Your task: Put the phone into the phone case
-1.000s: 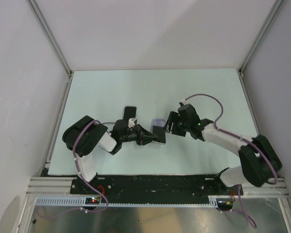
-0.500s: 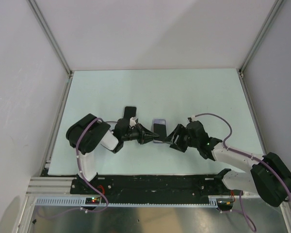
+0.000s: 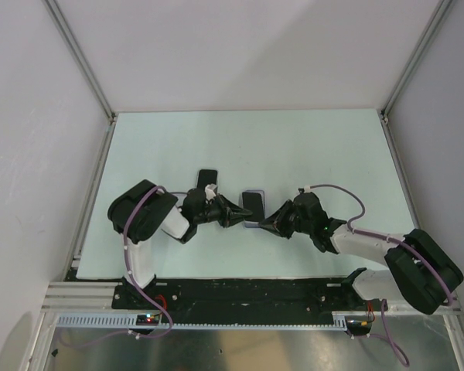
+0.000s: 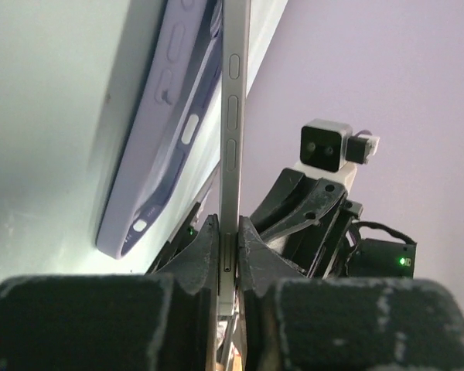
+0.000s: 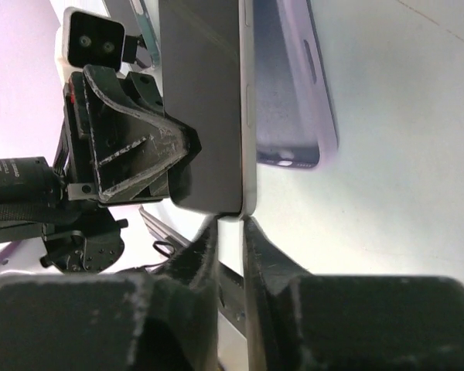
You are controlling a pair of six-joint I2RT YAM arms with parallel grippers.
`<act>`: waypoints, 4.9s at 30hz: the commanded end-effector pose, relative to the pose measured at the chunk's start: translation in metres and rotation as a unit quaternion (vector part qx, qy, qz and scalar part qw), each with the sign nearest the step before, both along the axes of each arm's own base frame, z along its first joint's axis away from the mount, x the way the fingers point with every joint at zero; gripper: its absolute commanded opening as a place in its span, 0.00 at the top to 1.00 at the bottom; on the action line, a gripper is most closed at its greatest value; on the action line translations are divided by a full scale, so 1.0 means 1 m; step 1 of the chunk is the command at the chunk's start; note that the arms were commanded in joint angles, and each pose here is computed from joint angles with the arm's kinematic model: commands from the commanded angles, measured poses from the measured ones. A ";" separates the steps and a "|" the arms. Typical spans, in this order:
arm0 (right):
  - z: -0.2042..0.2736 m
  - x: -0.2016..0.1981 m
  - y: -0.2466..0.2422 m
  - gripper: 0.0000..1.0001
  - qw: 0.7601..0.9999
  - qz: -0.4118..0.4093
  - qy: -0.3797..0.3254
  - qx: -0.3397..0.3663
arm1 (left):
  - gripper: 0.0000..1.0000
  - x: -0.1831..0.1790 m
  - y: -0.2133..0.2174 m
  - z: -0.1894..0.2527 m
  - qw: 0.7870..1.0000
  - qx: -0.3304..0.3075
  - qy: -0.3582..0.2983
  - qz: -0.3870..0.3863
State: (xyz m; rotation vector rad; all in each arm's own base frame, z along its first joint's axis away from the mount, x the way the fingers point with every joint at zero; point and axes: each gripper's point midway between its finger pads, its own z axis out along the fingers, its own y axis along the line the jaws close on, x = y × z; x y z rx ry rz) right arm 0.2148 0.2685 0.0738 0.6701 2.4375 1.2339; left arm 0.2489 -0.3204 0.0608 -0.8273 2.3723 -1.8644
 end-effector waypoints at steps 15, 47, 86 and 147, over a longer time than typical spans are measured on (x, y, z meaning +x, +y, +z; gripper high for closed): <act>-0.015 0.020 -0.001 0.96 1.000 -0.023 -0.002 -0.002 | 0.64 -0.024 -0.001 0.019 0.999 -0.024 -0.003 -0.038; 0.014 0.070 -0.015 0.58 0.978 0.040 -0.151 -0.139 | 0.74 -0.062 0.026 -0.017 0.990 0.112 -0.020 -0.078; -0.017 0.126 -0.009 0.60 0.964 0.085 -0.142 -0.206 | 0.81 0.048 0.054 -0.025 0.888 0.434 -0.121 -0.094; -0.030 0.149 -0.061 0.89 0.958 0.002 -0.074 -0.275 | 0.86 0.093 0.015 -0.013 0.894 0.412 -0.140 -0.111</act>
